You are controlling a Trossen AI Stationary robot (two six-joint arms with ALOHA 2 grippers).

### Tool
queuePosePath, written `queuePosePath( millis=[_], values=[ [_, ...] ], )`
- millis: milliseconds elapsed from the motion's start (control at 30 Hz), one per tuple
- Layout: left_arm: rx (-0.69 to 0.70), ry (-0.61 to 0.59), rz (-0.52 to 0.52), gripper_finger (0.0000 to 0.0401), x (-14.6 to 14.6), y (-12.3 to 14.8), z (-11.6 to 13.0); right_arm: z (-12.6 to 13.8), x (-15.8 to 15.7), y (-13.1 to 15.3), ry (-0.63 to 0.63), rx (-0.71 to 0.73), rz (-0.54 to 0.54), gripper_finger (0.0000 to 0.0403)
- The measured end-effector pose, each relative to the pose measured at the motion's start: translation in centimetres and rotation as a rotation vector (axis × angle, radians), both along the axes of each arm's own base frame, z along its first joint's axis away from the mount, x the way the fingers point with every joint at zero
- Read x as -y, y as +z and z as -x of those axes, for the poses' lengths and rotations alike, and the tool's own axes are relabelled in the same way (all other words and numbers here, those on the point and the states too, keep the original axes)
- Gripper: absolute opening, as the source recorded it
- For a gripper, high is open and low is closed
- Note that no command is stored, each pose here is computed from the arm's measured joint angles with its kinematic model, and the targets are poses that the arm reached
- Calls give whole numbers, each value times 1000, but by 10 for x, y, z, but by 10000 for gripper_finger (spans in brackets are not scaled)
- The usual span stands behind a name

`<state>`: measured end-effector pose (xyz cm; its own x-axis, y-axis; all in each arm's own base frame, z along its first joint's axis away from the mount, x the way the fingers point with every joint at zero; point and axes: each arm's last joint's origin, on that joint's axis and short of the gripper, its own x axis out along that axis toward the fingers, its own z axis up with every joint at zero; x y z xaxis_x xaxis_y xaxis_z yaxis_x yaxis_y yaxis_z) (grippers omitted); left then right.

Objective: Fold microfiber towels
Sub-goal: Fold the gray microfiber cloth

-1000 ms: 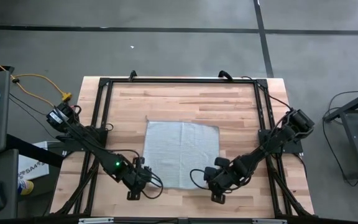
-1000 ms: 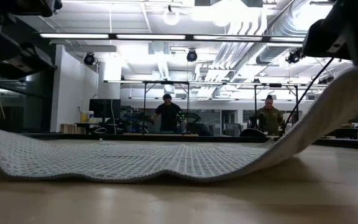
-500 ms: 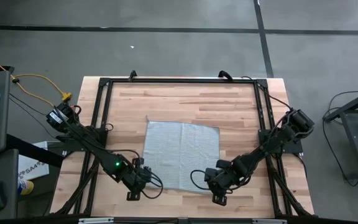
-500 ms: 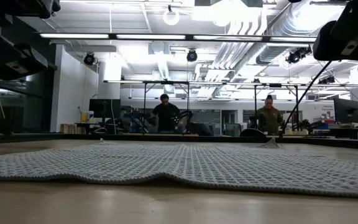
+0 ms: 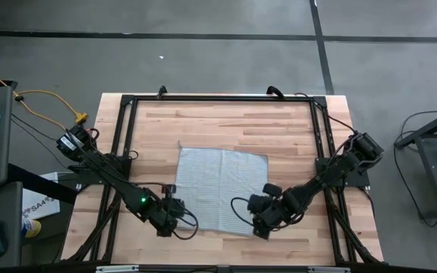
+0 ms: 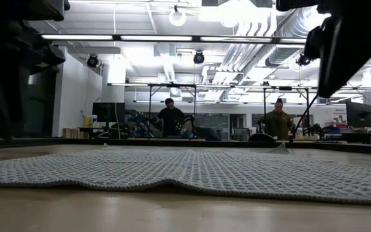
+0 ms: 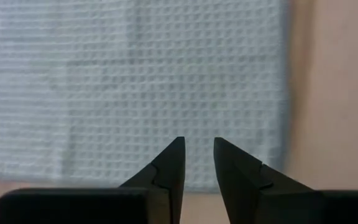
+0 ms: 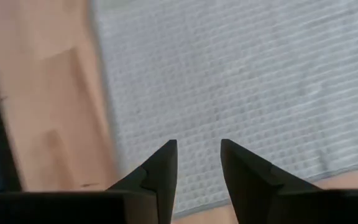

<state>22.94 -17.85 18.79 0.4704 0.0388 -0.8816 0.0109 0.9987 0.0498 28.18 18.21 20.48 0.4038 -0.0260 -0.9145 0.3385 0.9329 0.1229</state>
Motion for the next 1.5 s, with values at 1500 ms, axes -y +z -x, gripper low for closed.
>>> queuePosePath(
  millis=[1500],
  values=[
    [-7, 103, -264, 83, -81, 5, 1, 0, 76, -44, -82, -86, 266, 92]
  ],
)
